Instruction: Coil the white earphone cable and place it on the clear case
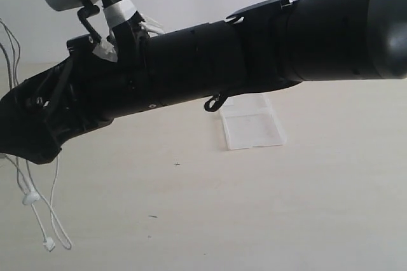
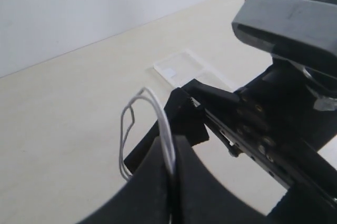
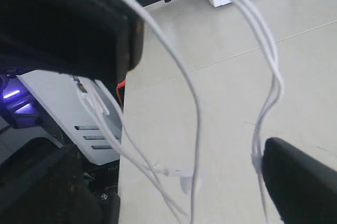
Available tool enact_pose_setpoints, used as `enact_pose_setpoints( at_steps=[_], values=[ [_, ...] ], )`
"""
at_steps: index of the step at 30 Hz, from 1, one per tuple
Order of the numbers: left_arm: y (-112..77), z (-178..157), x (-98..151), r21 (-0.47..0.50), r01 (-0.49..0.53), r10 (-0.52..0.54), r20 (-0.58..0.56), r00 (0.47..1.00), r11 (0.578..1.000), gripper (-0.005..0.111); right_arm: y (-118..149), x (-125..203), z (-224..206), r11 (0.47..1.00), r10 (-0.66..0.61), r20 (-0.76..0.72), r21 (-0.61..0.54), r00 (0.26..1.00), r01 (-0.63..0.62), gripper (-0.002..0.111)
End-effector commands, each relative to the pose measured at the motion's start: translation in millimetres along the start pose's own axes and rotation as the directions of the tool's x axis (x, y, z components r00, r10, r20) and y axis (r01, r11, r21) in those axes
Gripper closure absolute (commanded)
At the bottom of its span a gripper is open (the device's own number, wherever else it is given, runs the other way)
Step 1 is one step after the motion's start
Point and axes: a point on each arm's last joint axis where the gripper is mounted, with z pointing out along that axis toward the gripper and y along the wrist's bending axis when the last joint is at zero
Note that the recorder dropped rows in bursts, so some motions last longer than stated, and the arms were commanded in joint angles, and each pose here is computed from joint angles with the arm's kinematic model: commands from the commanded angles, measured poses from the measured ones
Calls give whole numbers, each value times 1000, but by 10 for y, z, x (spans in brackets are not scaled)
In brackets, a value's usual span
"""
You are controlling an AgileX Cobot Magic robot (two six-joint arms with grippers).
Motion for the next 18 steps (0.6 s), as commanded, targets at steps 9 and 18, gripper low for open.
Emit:
enact_pose_setpoints(
  at_steps=[9,18],
  values=[
    [1,-24,-44,2,3,-3,36,999,1000,107,-37,-26,4,999,-1,10,50,1000,0,18],
    [-3,-25,-51,7,8,-8,43,999,1000,107,-54,-25,3,998,-6,9,69,1000,5,8]
  ],
)
